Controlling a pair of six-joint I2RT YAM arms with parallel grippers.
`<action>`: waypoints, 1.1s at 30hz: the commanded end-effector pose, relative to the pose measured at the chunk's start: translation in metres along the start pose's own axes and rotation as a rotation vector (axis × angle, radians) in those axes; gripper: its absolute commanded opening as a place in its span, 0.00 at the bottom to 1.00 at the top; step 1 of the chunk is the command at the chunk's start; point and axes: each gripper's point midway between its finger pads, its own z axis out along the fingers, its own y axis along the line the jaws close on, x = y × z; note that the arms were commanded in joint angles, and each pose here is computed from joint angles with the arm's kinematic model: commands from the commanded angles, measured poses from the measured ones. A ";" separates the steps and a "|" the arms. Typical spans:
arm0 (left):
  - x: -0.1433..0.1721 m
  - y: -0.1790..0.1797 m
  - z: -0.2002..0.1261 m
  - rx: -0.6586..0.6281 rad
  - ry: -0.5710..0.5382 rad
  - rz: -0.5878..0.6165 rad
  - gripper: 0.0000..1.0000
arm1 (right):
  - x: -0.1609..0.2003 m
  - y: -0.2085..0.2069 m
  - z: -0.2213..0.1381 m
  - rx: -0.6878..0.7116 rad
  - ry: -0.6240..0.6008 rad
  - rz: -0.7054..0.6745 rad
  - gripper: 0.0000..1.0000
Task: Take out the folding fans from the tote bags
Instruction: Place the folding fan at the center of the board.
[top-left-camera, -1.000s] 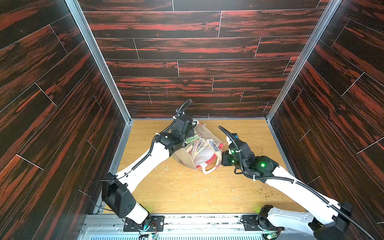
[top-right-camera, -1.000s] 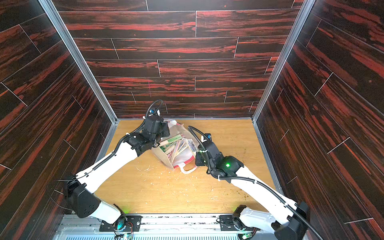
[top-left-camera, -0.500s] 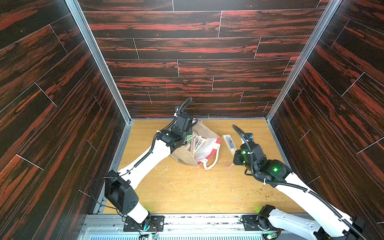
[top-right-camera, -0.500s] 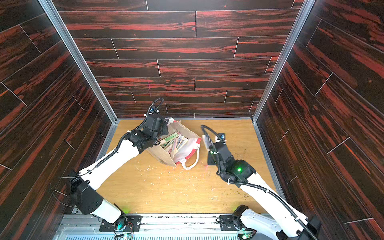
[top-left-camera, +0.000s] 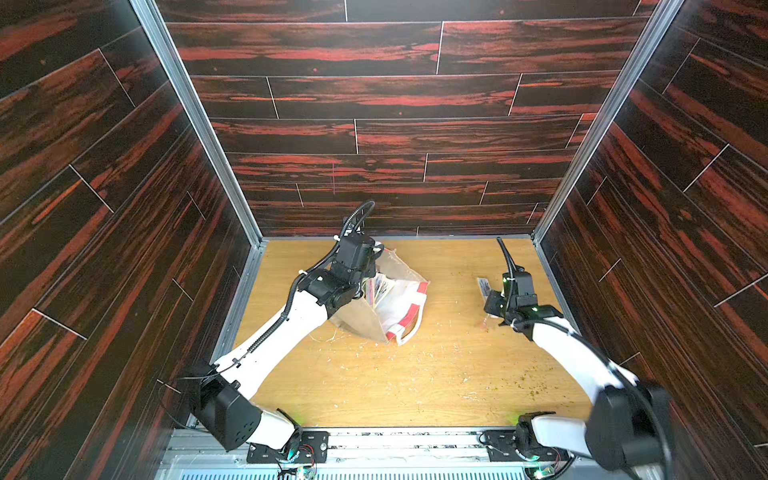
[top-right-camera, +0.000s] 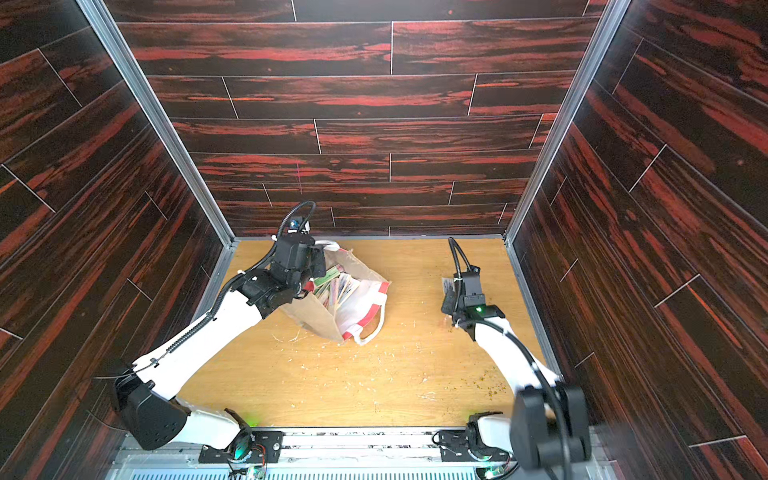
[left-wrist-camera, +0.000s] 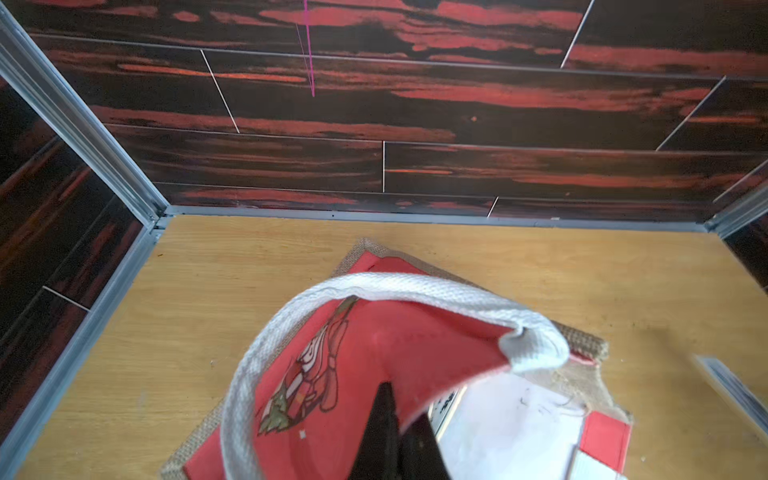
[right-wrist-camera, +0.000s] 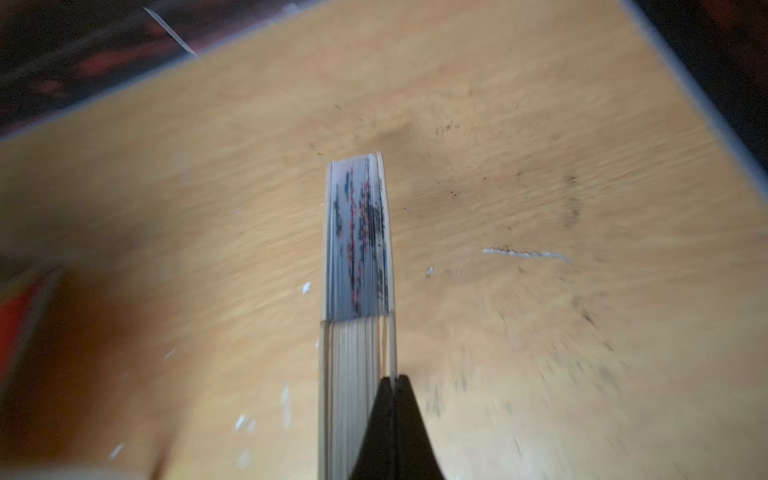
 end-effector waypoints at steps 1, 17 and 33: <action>-0.028 0.006 -0.027 0.030 -0.078 0.004 0.00 | -0.015 0.011 0.027 -0.070 -0.004 -0.013 0.00; -0.011 -0.010 -0.034 0.155 -0.032 0.047 0.00 | 0.012 -0.023 0.099 0.046 0.252 -0.007 0.03; -0.001 -0.017 -0.035 0.208 -0.007 0.015 0.00 | -0.002 0.045 -0.015 -0.242 0.149 0.141 0.48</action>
